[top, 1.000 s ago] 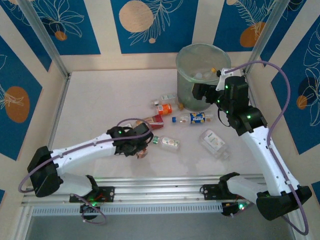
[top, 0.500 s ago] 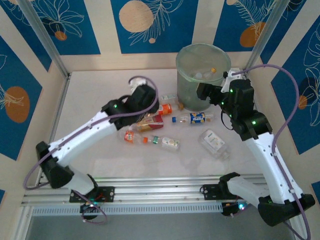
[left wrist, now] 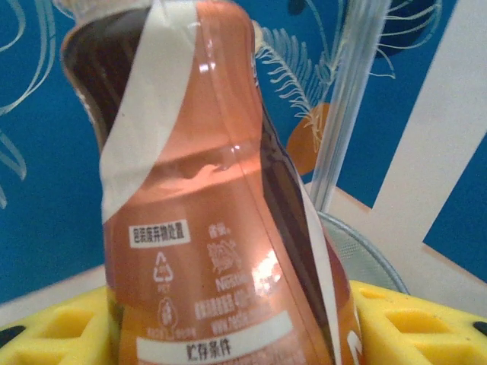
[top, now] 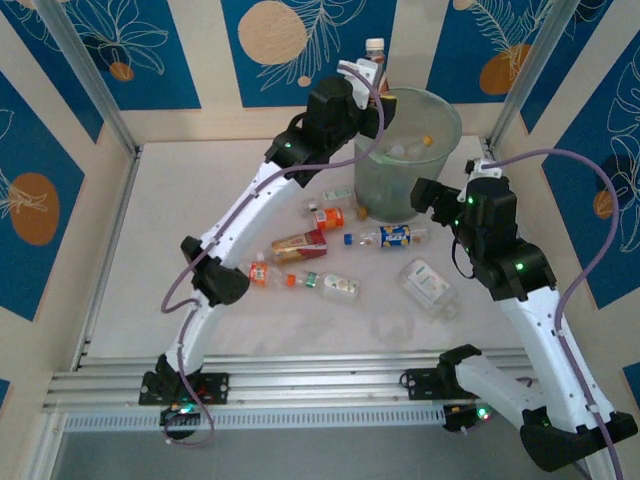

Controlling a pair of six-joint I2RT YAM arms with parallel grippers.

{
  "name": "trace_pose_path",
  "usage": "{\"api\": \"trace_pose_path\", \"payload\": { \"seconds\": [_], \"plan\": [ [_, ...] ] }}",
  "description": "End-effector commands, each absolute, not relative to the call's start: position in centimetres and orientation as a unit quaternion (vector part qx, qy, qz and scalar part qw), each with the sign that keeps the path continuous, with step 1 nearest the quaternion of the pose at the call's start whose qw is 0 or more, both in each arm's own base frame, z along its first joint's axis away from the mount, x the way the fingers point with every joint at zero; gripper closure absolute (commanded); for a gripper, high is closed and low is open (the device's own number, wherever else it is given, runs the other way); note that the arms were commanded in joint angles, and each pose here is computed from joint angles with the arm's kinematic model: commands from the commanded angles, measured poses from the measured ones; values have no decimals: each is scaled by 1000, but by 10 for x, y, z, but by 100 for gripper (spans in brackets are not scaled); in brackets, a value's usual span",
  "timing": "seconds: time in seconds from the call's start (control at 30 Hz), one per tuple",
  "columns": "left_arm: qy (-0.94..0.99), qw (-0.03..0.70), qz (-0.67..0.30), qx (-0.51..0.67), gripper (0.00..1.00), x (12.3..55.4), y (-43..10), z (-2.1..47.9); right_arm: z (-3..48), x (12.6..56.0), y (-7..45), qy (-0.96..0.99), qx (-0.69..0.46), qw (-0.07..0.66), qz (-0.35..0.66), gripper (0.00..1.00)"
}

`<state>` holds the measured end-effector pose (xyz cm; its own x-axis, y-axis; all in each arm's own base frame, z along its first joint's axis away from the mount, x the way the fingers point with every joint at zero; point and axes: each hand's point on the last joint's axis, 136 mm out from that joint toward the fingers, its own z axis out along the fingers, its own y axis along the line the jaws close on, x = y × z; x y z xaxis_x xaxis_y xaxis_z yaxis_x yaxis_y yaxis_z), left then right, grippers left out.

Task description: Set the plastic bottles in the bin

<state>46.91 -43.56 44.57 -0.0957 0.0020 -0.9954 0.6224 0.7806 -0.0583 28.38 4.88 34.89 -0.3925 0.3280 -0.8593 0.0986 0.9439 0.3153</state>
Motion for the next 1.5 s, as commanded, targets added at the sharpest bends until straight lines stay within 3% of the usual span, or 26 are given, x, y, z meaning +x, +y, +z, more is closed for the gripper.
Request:
{"api": "trace_pose_path", "payload": {
  "seconds": [0.0,0.27,0.7,0.87,1.0,1.47],
  "plan": [
    [630,677,-257,282,42,469,-453,465,343,270,39,828,158,529,101,1],
    [603,694,-256,300,39,494,-465,442,341,248,30,829,177,521,104,1],
    [634,663,-252,308,32,519,-478,382,322,247,26,850,182,488,74,1],
    [640,658,-247,311,15,524,-477,373,299,234,15,873,191,448,37,1],
    [638,664,-246,303,6,528,-471,379,283,219,4,884,207,419,12,1],
    [620,689,-245,284,1,498,-433,461,220,196,17,938,192,286,40,1]
  ]
}}
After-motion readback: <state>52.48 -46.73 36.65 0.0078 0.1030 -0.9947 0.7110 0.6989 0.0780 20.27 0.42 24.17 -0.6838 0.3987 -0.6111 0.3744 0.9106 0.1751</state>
